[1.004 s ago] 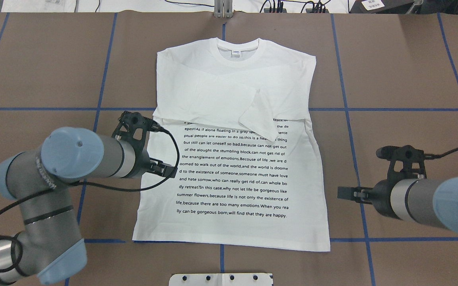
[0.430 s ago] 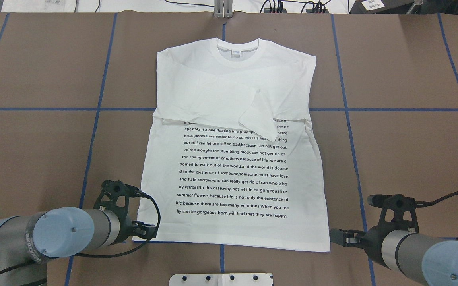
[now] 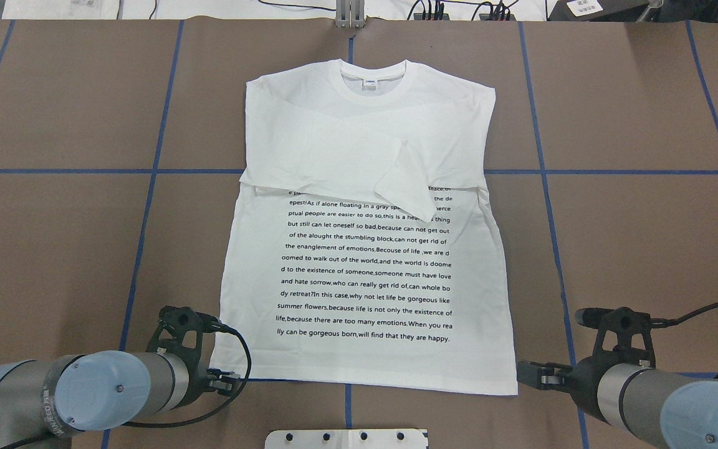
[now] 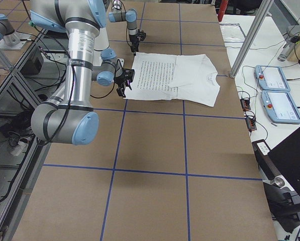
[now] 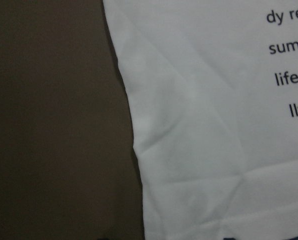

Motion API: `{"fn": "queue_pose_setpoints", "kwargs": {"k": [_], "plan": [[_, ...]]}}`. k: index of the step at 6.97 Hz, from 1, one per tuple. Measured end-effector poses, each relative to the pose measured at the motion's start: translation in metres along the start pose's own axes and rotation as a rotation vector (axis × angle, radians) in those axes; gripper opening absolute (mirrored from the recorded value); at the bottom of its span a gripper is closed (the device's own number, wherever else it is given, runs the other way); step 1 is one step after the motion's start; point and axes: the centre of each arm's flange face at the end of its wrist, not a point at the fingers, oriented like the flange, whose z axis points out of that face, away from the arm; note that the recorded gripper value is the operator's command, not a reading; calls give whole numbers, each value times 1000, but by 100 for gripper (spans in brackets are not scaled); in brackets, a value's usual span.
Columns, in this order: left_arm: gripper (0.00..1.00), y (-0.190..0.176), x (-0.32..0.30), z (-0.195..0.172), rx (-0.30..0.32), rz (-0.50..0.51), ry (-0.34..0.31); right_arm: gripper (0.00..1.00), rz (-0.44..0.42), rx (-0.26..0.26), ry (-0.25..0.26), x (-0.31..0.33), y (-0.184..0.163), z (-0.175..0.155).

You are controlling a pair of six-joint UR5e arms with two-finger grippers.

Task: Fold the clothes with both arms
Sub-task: 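Grasp both hem corners with the left and right grippers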

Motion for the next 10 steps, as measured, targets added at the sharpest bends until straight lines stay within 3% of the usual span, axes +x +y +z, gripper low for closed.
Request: {"fn": "queue_pose_setpoints", "kwargs": {"k": [3,5,6,10], "plan": [[0,0,10,-37,-12,-16,-26,100,-2,-1,-2,-1,1,1],[48,0,12,-47,-23,-27,-45,100,-3,-2,-1,-1,1,2],[52,1,15,-44,-29,-25,-49,100,-4,-2,1,0,2,3],[53,-9,26,-23,-23,-22,-64,100,-6,-2,2,0,2,5]]}}
